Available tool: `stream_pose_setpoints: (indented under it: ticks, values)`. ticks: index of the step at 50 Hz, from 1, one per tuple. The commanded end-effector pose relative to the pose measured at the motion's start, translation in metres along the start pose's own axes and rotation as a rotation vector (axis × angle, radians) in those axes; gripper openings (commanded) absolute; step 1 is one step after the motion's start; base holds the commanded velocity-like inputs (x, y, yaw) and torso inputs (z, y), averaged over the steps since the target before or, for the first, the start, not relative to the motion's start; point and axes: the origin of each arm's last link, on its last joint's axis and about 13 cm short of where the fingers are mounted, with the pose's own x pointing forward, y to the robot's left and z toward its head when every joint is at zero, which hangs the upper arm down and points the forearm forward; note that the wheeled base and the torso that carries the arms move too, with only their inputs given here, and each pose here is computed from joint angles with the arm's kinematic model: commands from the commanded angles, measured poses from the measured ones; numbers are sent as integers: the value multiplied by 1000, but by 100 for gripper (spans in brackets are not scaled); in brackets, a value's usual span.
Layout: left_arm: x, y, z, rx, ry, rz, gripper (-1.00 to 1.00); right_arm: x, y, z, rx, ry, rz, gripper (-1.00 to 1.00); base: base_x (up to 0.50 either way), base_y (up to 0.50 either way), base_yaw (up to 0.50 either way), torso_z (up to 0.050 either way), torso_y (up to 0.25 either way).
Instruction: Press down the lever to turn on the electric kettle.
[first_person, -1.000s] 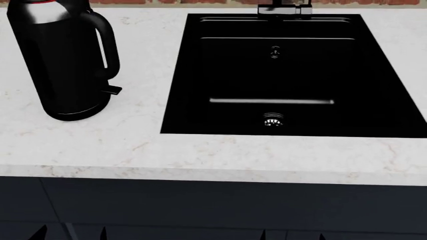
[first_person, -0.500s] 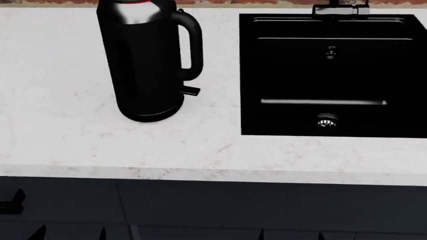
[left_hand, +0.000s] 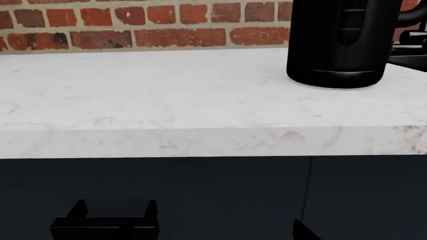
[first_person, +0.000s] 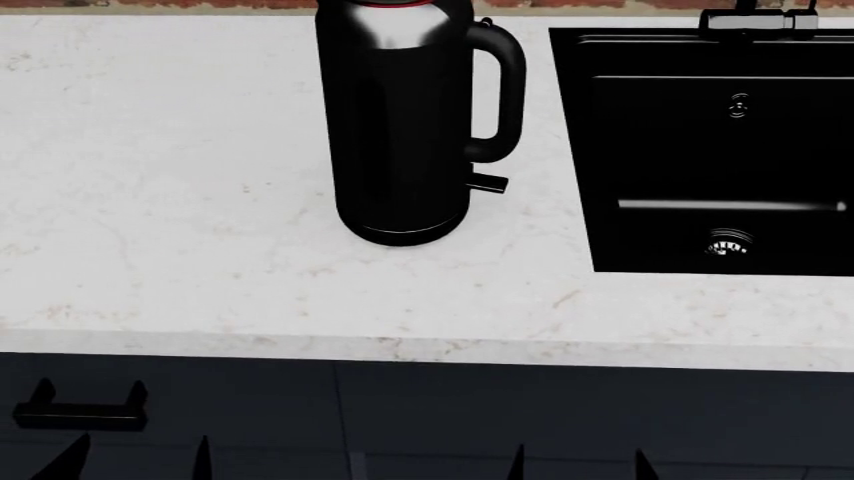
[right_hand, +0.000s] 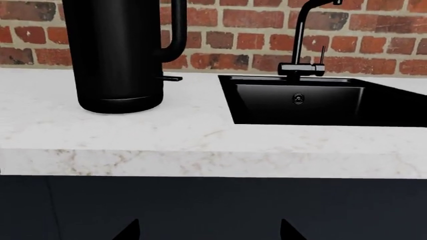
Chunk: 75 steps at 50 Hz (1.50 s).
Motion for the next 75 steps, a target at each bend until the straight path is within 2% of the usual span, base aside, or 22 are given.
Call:
stream_pose_setpoints:
  ticks: [1,5,9,15,22,44,54,75]
  values:
    - [11,-1,42,-17,-58,-1,100,13,-2,38,-46,-61,-6,100,0,0,0,0,0]
    - [12,1,72,-24,-99,17,100,26,-9,63,-35,-64,-24,100,0,0,0,0,0]
    - [15,4,98,-36,-123,19,100,22,-8,91,-43,-121,-24,100,0,0,0,0,0]
    - [10,9,113,-37,-168,38,100,26,-10,103,-44,-137,-43,100,0,0,0,0,0]
    - [13,9,110,-16,-156,45,100,28,-13,102,-28,-133,-44,100,233,0,0,0,0]
    - [22,14,105,-28,-153,63,100,35,-17,95,-8,-86,-44,100,494,0,0,0,0]
    - [22,18,108,-23,-166,94,100,43,-19,87,-2,-46,-24,100,38,0,0,0,0]
    - [20,19,105,-17,-171,103,100,42,-21,87,-20,-52,-64,100,158,1,0,0,1]
